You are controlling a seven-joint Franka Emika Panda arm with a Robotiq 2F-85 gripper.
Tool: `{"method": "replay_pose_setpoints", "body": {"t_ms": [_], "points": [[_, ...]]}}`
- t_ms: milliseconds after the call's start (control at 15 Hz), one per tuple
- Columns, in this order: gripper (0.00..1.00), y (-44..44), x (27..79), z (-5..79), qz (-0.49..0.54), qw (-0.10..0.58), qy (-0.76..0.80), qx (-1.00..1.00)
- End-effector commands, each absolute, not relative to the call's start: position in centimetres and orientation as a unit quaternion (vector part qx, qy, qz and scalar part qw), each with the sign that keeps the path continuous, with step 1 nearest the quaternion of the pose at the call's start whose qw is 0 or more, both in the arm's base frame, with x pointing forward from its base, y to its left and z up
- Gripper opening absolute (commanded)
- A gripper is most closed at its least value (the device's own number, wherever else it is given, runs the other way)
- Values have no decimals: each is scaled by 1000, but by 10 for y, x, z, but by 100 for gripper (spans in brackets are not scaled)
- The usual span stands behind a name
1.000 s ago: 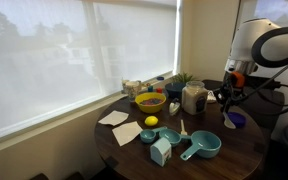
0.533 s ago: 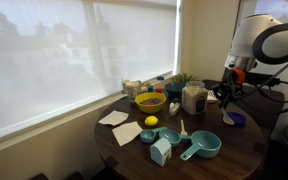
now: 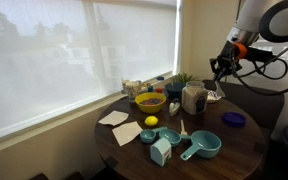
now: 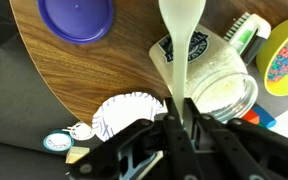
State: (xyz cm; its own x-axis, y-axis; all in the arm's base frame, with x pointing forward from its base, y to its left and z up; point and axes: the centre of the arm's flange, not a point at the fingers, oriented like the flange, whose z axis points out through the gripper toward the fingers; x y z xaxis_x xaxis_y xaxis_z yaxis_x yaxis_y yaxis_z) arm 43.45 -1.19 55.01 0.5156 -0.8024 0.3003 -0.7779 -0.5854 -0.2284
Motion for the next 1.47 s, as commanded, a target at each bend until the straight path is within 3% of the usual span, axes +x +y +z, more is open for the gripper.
{"method": "replay_pose_setpoints", "body": {"t_ms": [0, 133, 200, 733, 1400], "points": [[12, -11, 435, 552, -191, 32, 452, -870], [12, -11, 435, 552, -192, 32, 450, -871], [3, -11, 435, 552, -192, 31, 450, -872], [3, -30, 473, 595, -354, 2, 426, -833], [3, -21, 504, 565, -406, 2, 443, -799]]}}
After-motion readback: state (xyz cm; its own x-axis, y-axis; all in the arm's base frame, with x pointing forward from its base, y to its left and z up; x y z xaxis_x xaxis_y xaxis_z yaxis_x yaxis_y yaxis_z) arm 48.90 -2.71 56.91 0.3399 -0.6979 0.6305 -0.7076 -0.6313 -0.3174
